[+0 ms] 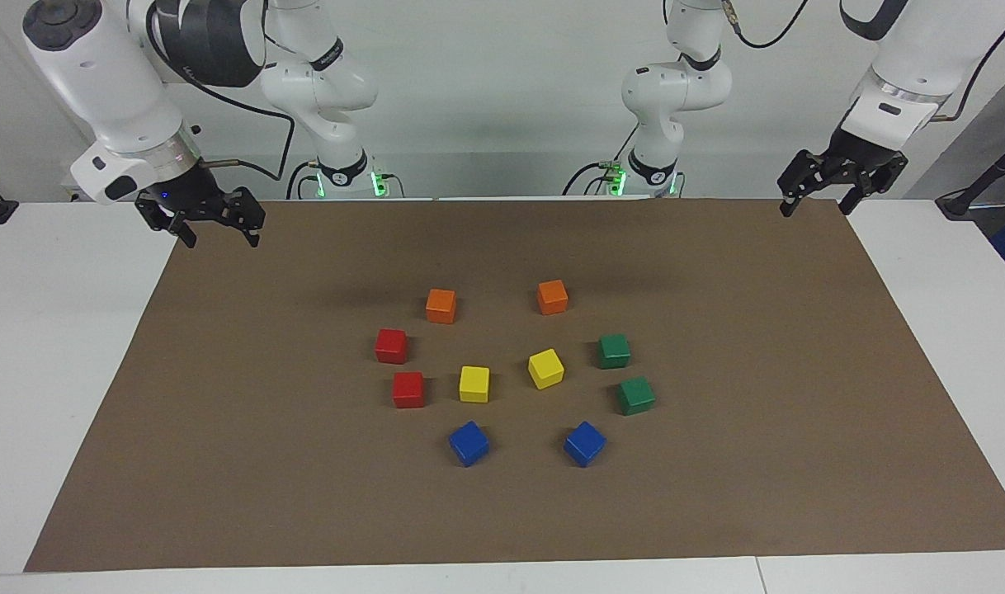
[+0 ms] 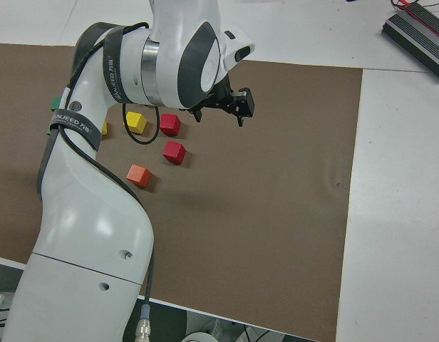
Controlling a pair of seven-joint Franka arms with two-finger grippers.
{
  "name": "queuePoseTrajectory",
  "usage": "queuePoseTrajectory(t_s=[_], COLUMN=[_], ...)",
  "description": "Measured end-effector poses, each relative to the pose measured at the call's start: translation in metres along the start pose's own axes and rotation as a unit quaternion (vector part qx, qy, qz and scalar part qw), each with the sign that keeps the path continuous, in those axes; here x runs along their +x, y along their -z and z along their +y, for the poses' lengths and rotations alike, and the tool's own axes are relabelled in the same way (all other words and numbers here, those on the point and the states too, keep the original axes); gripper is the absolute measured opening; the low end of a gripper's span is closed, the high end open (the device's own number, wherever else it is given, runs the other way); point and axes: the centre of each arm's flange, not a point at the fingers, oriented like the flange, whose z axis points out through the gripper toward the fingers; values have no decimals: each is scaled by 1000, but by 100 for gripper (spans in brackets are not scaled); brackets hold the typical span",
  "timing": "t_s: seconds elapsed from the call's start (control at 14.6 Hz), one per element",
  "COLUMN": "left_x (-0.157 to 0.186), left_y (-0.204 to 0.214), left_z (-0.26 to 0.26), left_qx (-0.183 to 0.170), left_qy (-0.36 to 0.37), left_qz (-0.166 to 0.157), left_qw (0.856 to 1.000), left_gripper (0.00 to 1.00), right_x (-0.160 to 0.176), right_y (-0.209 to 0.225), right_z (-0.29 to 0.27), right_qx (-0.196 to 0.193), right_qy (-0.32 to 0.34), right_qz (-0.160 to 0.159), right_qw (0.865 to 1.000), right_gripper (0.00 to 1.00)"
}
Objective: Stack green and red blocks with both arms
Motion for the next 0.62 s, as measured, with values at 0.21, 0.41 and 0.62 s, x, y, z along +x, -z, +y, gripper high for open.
queuePoseTrajectory(t_s=[0.21,0.41,0.62], left_x=[0,0,0], left_y=[0,0,0], left_z=[0,0,0], left_qx=[0,0,0], left_qy=[0,-1,-1], left_qz=[0,0,0], left_qw=[1000,1000,1000], left_gripper=[100,100,100], right_x=[0,0,0], right_y=[0,0,-2], right_z=[0,0,-1], right_qx=[0,0,0], right_qy=[0,0,1], right_qz=[0,0,-2], right_qw=[1000,1000,1000], right_gripper=[100,100,100])
